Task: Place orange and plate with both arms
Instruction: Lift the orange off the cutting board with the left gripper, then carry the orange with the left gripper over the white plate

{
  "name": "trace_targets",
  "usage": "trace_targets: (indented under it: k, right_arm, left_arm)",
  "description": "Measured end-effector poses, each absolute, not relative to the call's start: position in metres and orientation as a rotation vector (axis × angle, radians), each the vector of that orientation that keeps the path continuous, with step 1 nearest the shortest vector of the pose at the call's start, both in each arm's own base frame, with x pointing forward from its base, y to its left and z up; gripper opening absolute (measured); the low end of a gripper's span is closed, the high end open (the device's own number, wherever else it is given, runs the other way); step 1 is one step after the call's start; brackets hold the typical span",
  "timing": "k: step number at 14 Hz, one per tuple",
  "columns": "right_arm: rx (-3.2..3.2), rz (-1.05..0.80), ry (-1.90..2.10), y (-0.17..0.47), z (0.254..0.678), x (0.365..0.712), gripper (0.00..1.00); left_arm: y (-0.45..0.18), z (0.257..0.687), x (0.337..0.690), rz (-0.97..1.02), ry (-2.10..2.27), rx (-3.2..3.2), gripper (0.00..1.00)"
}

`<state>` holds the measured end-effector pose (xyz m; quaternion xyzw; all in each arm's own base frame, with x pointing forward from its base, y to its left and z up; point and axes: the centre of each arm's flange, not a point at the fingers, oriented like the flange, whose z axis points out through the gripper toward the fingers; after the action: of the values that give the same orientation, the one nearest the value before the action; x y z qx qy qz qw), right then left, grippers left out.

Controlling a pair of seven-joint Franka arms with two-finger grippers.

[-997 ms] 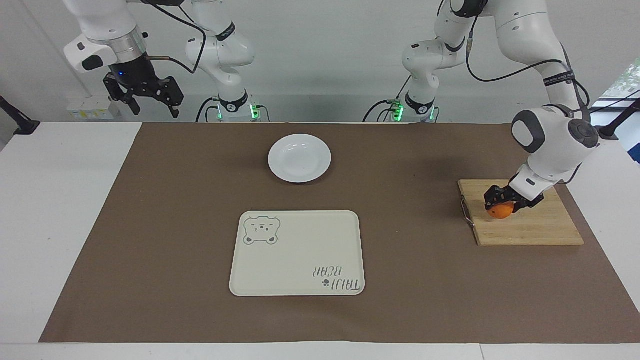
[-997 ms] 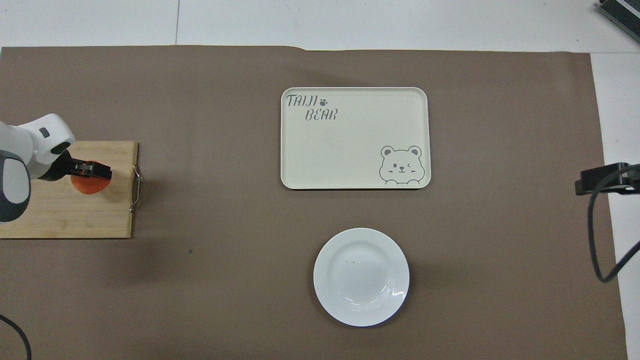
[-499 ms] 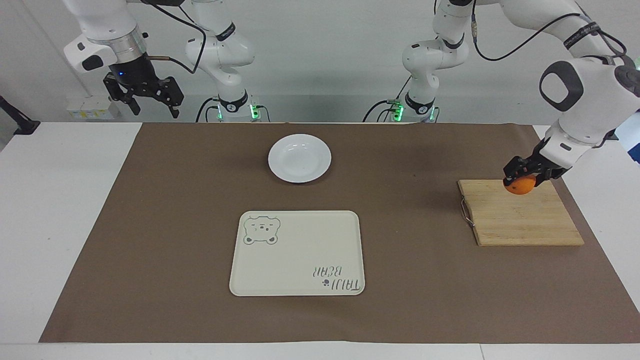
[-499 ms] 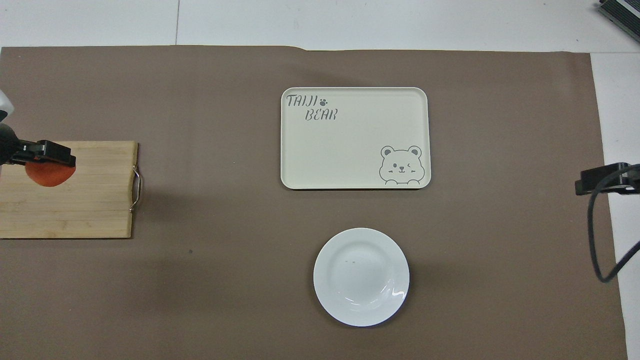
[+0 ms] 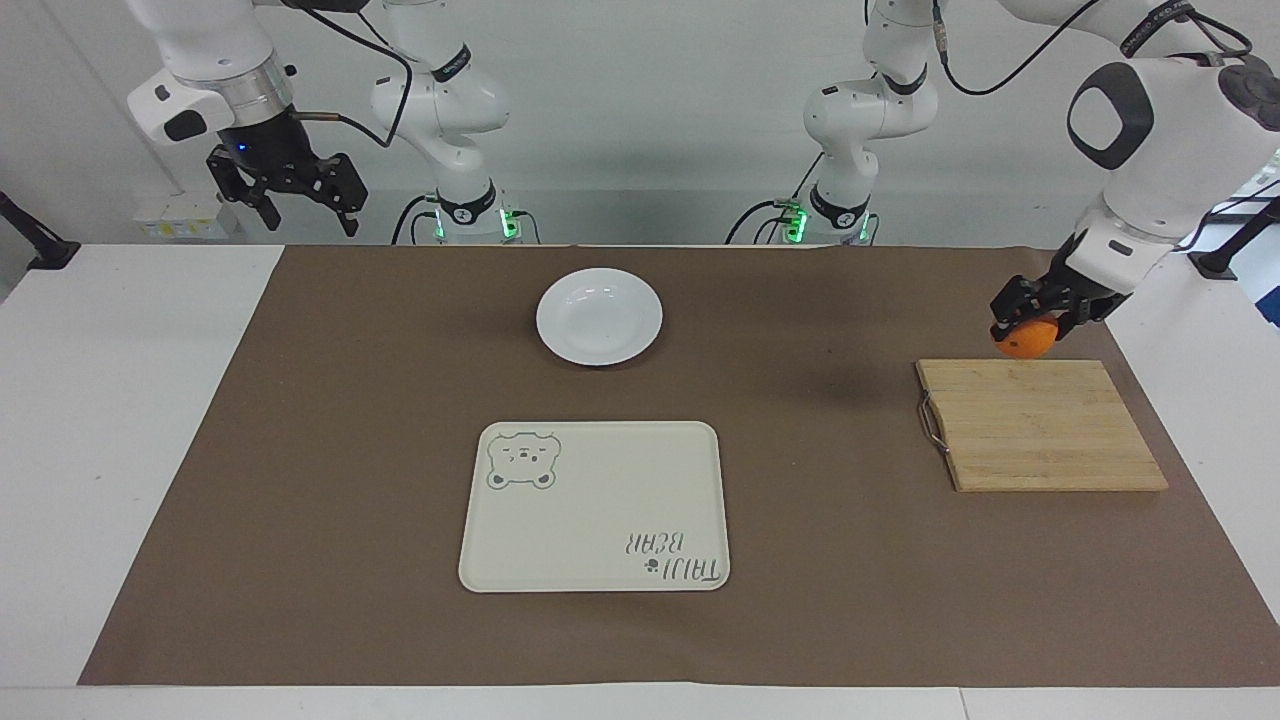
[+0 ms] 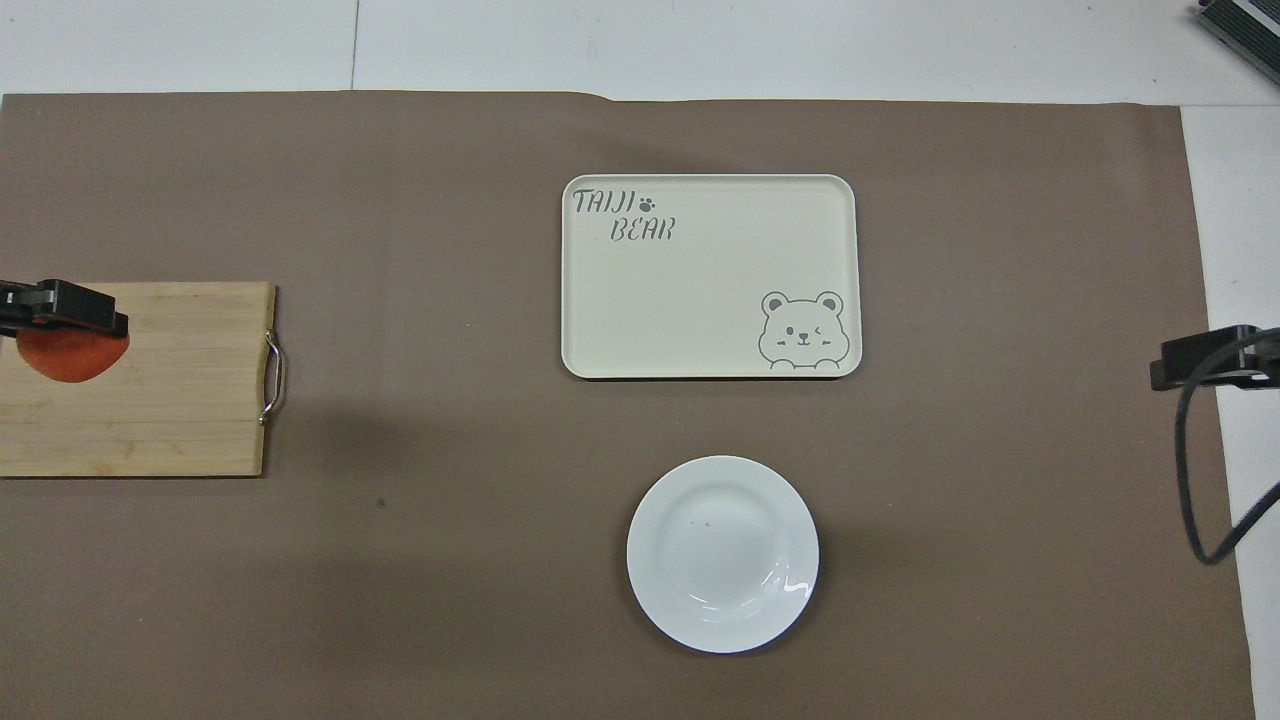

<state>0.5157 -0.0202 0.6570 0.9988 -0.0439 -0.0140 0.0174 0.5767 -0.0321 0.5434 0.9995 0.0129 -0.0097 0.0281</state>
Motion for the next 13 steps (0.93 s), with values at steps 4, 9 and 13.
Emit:
trace_targets:
  k: [4,9,13]
  right_arm:
    - [3.103,-0.044,-0.137,-0.02,0.657,0.516,1.0]
    - [3.103,-0.044,-0.137,-0.02,0.657,0.516,1.0]
    - [3.103,-0.044,-0.137,-0.02,0.657,0.516,1.0]
  left_arm:
    - [-0.124,0.539,0.563,-0.055,0.105,3.089,0.83]
    - [-0.215,0.532,0.527,-0.046,0.163,3.089,0.83]
    - [-0.286,0.516,0.49,-0.043,0.178,3.088,0.83]
